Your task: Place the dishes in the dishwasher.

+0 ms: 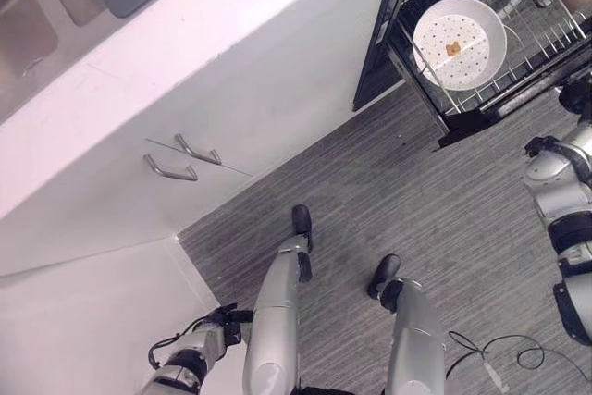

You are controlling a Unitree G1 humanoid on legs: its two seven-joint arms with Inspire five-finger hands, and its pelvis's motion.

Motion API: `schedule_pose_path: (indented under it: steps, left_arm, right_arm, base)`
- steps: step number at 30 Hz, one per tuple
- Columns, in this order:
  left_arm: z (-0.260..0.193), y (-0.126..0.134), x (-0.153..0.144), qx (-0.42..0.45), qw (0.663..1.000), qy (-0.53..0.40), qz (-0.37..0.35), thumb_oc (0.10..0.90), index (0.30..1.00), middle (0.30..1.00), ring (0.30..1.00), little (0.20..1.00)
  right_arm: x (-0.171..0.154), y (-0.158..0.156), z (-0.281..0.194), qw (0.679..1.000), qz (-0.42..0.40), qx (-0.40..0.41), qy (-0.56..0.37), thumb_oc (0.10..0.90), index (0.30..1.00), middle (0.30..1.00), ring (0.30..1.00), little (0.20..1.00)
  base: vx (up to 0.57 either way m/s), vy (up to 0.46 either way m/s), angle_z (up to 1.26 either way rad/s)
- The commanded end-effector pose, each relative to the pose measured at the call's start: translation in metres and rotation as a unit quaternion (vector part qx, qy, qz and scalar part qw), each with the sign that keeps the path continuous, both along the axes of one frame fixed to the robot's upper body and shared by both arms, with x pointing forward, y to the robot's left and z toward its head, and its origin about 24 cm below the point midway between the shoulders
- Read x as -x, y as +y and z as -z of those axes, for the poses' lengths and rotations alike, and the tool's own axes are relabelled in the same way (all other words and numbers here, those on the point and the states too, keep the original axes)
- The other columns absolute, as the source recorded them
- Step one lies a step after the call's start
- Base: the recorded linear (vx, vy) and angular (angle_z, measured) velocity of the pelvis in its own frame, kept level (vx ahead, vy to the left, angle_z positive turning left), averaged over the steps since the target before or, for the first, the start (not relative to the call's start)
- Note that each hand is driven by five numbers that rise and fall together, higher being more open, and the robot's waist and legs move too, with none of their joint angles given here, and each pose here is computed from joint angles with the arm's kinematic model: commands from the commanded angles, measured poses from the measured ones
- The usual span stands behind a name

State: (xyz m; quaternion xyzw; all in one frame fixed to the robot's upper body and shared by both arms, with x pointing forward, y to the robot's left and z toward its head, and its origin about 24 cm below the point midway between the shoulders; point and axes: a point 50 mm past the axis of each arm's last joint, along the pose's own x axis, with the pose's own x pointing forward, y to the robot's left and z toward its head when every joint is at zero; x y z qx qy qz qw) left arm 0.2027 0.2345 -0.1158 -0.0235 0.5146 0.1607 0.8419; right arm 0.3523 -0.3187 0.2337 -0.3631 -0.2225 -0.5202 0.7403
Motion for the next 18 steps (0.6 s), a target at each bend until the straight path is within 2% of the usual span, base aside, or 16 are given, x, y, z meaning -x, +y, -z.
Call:
schedule_pose_path:
  steps: [1, 18]
  left_arm:
    - [0.009, 0.026, 0.032, -0.047, 0.997, 0.057, 0.021, 0.800, 0.900, 0.900, 0.900, 0.900]
    - [0.006, 0.047, 0.045, -0.070, 0.995, 0.054, 0.047, 0.800, 0.900, 0.900, 0.900, 0.900]
  right_arm:
    - [0.009, 0.025, -0.093, 0.983, -0.059, 0.096, -0.143, 0.800, 0.900, 0.900, 0.900, 0.900]
    - [-0.003, 0.054, -0.134, 0.973, -0.156, 0.062, -0.159, 0.800, 0.900, 0.900, 0.900, 0.900]
  base:
    - [0.03, -0.045, 0.17]
    - [0.04, 0.004, 0.13]
